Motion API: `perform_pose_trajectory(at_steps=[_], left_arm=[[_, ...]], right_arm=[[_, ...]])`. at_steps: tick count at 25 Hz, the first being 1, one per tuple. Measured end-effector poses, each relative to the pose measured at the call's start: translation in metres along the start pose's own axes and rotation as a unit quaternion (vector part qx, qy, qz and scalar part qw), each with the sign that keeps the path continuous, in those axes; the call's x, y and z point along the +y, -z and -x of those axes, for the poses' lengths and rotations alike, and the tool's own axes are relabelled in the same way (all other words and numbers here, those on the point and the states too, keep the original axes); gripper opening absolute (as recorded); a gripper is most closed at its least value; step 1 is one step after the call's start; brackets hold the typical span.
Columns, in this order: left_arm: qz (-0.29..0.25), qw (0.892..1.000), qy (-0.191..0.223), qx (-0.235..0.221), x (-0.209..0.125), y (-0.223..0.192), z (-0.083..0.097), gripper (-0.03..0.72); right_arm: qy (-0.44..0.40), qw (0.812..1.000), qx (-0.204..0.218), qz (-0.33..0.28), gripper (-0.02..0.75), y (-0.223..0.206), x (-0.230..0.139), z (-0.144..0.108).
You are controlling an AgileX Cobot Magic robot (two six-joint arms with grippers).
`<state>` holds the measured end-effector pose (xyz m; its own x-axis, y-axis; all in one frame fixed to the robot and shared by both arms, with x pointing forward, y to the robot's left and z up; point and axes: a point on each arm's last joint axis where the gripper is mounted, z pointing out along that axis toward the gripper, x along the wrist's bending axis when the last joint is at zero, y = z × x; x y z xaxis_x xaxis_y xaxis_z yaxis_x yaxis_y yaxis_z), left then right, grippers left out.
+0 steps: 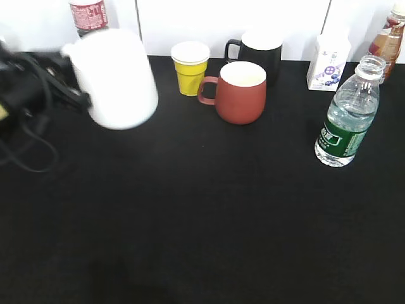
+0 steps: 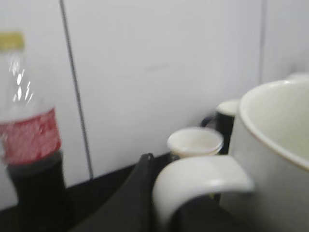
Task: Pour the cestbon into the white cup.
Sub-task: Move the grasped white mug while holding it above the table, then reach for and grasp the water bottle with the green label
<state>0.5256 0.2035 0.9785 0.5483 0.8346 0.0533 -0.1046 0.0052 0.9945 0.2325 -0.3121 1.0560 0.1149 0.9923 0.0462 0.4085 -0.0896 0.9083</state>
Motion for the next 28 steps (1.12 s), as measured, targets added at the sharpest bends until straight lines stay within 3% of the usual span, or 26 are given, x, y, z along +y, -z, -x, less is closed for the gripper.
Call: perform_pose_trajectory(at_steps=[4,7,9,11,14,19,21,23,25,28], left_arm=[[-0.004,0.997,0.024,-0.073,0.007,0.01,0.017,0.044],[-0.006,0.996,0.028,-0.08,0.007,0.01,0.018,0.044],[-0.005,0.996,0.029,-0.079,0.007,0.01,0.018,0.044],[-0.006,0.996,0.029,-0.078,0.007,0.01,0.018,0.044],[-0.009,0.997,0.029,-0.078,0.006,0.01,0.018,0.045],[-0.014,0.997,0.03,-0.075,0.005,0.01,0.017,0.045],[-0.015,0.997,0.03,-0.075,0.005,0.01,0.017,0.045],[-0.015,0.997,0.03,-0.075,0.005,0.01,0.017,0.046],[-0.015,0.997,0.03,-0.075,0.005,0.01,0.017,0.048],[-0.016,0.997,0.03,-0.074,0.005,0.01,0.017,0.048]], right_arm=[[0.0,1.0,-0.001,0.0,0.586,0.0,0.0,0.0],[0.01,1.0,0.002,0.01,0.586,0.0,0.003,0.0],[0.035,0.988,0.029,0.15,0.586,-0.002,0.042,-0.009],[0.042,0.974,0.054,0.216,0.586,-0.025,0.077,-0.021],[0.033,0.981,0.075,0.178,0.586,-0.082,0.09,-0.034],[-0.007,0.981,0.112,0.156,0.586,-0.161,0.014,-0.043],[-0.002,0.986,0.127,0.111,0.586,-0.183,-0.003,-0.047],[0.041,0.979,0.181,0.08,0.587,-0.2,-0.017,-0.06],[0.056,0.97,0.231,0.054,0.649,-0.218,-0.034,-0.07],[0.038,0.973,0.227,0.025,0.671,-0.242,-0.057,-0.07]])
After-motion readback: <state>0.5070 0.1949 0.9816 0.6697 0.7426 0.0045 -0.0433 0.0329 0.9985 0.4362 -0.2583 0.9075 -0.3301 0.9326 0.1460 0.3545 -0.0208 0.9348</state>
